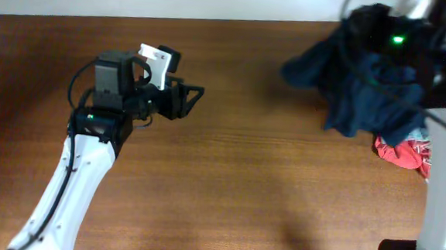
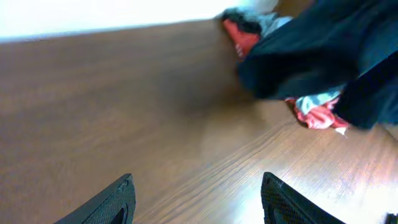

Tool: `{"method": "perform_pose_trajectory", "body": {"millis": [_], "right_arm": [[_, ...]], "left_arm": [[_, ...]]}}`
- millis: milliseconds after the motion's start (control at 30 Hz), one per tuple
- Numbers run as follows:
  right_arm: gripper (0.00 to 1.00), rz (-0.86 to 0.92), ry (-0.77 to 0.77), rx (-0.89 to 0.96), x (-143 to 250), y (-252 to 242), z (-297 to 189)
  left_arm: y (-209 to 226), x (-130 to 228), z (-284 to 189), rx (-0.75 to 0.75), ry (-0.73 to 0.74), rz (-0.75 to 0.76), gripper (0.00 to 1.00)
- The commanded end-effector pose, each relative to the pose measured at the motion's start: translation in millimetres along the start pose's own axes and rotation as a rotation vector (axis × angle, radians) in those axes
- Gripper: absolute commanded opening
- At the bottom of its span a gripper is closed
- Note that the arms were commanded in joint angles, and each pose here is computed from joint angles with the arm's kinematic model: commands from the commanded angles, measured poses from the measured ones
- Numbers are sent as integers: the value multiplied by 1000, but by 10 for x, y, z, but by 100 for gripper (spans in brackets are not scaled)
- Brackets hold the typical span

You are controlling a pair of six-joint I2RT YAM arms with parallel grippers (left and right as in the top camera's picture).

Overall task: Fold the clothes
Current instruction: 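Grasp the navy shorts with the right gripper and drag them left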

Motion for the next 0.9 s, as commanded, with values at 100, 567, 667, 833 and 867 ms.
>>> {"method": "perform_pose_trajectory", "body": {"millis": [100,567,667,833,867], "right_arm": [[4,-88,-17,-51,-9,525,82],[4,-128,80,-200,235,1218,596],[4,-144,108,-227,313,1350,696],[4,-164,125,-258,381,1500,765],[4,-166,123,-261,382,1515,765]], "left_arm": [[-478,-204,-515,-26,-114,159,65],[-535,-195,-652,-58,-133,223,66],[-473,-218,-623,-106,-142,220,67],[-406,-200,-503,-108,-112,240,72],[-396,-191,-475,-107,-103,249,72]]}}
Point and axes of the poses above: each gripper's point midway between its finger pads, its own z axis out along the fingers, its own y axis along the line the jaws close on, x = y × z, the point moved 8 cm from there along -z, back along the fingers, and after that the axes turned 9 degrees about -z, right-handed, at the moved point
